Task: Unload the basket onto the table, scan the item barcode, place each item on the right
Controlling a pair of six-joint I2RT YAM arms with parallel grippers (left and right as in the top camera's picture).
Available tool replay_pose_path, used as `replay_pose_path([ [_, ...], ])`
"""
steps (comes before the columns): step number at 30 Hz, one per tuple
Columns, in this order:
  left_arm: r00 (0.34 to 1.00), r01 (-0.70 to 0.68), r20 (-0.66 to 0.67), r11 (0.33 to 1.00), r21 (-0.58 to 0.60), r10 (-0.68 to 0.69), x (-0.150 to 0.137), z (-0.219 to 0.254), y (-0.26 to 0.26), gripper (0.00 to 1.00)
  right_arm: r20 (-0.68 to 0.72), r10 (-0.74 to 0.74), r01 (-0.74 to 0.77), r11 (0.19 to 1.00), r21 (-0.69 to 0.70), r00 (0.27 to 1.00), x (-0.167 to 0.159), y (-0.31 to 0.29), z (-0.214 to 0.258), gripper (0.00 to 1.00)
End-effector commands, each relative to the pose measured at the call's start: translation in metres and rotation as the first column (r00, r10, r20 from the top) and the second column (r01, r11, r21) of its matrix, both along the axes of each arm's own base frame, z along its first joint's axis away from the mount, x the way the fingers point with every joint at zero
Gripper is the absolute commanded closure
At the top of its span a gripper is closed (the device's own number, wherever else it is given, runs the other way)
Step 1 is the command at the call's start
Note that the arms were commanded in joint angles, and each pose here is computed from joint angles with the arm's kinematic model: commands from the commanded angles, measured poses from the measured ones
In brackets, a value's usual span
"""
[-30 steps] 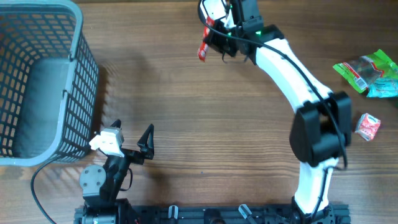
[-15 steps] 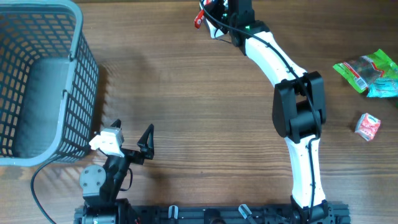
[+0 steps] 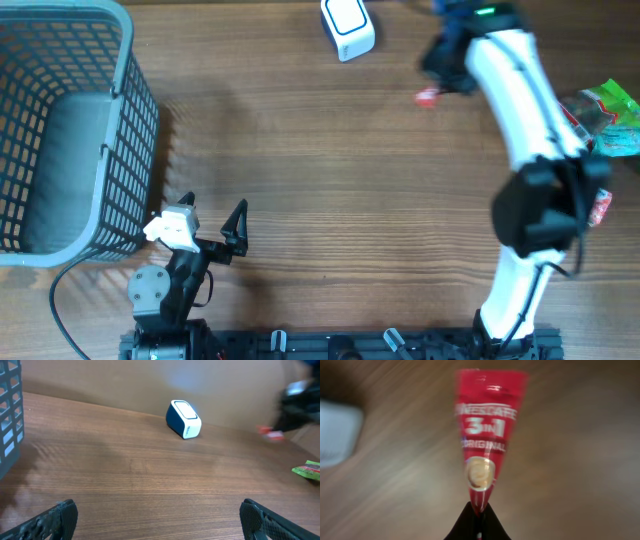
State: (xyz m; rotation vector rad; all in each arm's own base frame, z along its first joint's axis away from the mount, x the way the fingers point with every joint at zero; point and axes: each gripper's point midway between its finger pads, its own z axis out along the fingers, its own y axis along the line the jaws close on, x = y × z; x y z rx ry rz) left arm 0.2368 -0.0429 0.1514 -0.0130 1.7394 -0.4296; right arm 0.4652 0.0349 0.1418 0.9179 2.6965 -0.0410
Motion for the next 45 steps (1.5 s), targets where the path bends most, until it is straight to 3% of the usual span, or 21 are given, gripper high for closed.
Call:
replay_pose_path([
  [1,1.0,0.008,0.002,1.0,0.015,-0.008,0.0,-0.001,-0.001,0.0,-0.156,-0.09,0.032,0.94,-0.338,0.984,-0.04,-0.119,0.002,0.95],
  [3,1.0,0.008,0.003,1.0,0.015,-0.008,0.0,-0.001,-0.001,0.0,-0.216,-0.128,0.031,0.916,-0.4,0.968,-0.055,-0.155,-0.013,0.95],
  [6,1.0,0.008,0.002,1.0,0.015,-0.008,0.0,-0.001,-0.001,0.0,-0.273,-0.144,0.03,0.923,-0.383,0.951,-0.074,-0.189,-0.059,0.95],
  [10,1.0,0.008,0.002,1.0,0.015,-0.008,0.0,-0.001,-0.001,0.0,-0.269,-0.278,0.16,0.907,-0.389,0.922,-0.104,-0.227,-0.096,0.96],
  [11,1.0,0.008,0.002,1.0,0.015,-0.008,0.0,-0.001,-0.001,0.0,-0.259,-0.317,0.203,0.9,-0.385,0.912,-0.109,-0.238,-0.095,0.83],
  [12,1.0,0.008,0.002,1.0,0.015,-0.008,0.0,-0.001,-0.001,0.0,-0.252,-0.334,0.226,0.899,-0.375,0.908,-0.111,-0.245,-0.092,0.41],
  [13,1.0,0.008,0.002,1.0,0.015,-0.008,0.0,-0.001,-0.001,0.0,-0.245,-0.353,0.249,0.895,-0.371,0.903,-0.114,-0.253,-0.085,0.15],
  [14,1.0,0.008,0.002,1.0,0.015,-0.008,0.0,-0.001,-0.001,0.0,-0.236,-0.368,0.268,0.891,-0.367,0.9,-0.115,-0.259,-0.075,0.01],
  [18,1.0,0.008,0.002,1.0,0.015,-0.008,0.0,-0.001,-0.001,0.0,-0.081,-0.361,0.325,0.9,-0.289,0.929,-0.102,-0.254,0.002,0.0],
  [22,1.0,0.008,0.003,1.0,0.015,-0.008,0.0,-0.001,-0.001,0.0,0.233,-0.158,0.194,0.971,-0.139,0.96,-0.096,-0.188,0.12,0.0],
  [25,1.0,0.008,0.003,1.0,0.015,-0.008,0.0,-0.001,-0.001,0.0,0.462,-0.037,0.09,0.992,-0.093,0.886,-0.128,-0.139,0.204,0.0],
  [30,1.0,0.008,0.002,1.0,0.015,-0.008,0.0,-0.001,-0.001,0.0,0.73,0.046,0.048,0.993,-0.107,0.682,-0.222,-0.096,0.301,0.0],
  [35,1.0,0.008,0.003,1.0,0.015,-0.008,0.0,-0.001,-0.001,0.0,0.869,0.099,0.08,0.984,-0.157,0.484,-0.31,-0.072,0.348,0.0],
  [38,1.0,0.008,0.003,1.0,0.015,-0.008,0.0,-0.001,-0.001,0.0,0.899,0.104,0.147,0.972,-0.182,0.426,-0.353,-0.071,0.354,0.0],
  [43,1.0,0.008,0.002,1.0,0.015,-0.008,0.0,-0.002,-0.001,0.0,0.892,0.218,0.132,0.948,-0.29,0.397,-0.383,-0.062,0.343,0.0],
  [45,1.0,0.008,0.002,1.0,0.015,-0.008,0.0,-0.001,-0.001,0.0,0.899,0.289,0.123,0.931,-0.345,0.328,-0.386,-0.058,0.343,0.0],
])
